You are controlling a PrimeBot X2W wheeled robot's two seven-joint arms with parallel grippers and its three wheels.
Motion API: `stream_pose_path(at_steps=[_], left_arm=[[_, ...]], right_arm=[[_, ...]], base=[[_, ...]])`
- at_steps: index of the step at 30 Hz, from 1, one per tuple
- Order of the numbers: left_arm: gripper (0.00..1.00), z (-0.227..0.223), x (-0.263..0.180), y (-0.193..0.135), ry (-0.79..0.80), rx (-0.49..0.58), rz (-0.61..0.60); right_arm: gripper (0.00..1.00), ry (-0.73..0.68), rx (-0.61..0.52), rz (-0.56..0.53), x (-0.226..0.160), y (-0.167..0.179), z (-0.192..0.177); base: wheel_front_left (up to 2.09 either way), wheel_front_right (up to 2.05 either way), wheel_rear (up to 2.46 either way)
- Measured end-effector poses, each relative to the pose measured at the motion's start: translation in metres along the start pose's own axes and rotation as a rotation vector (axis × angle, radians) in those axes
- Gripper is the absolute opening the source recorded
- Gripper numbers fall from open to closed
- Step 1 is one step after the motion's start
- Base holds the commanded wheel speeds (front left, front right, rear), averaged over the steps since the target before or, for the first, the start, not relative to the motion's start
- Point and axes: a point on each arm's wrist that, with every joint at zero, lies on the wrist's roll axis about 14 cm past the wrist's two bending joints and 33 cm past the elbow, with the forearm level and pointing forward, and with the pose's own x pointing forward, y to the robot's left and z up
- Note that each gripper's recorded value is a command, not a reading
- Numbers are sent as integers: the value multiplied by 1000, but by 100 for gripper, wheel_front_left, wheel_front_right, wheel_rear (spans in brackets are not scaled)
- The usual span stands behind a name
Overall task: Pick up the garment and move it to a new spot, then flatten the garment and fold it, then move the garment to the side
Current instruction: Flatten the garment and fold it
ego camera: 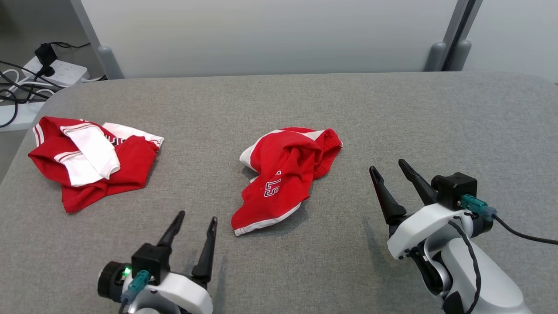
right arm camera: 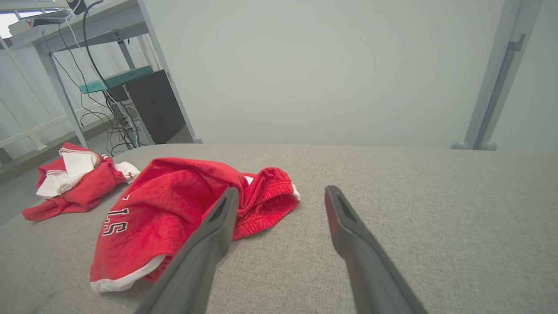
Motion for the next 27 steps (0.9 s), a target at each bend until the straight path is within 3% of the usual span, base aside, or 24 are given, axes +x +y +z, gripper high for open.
stream_pose_path(at_steps=[12,22,27], left_arm=[[100,-68,-7,-66,230,-122,-207],[100,-82,24,-71,290,-118,-225],[100,-94,25,-74,328,-64,-247]], right_arm=[[100,20,-9,-46,-14,-19,-6],[100,33,-26,-118,-24,-50,-8],[100,41,-27,-137,-28,-58,-10]], base=[[0,0,0],[0,0,0],[0,0,0]])
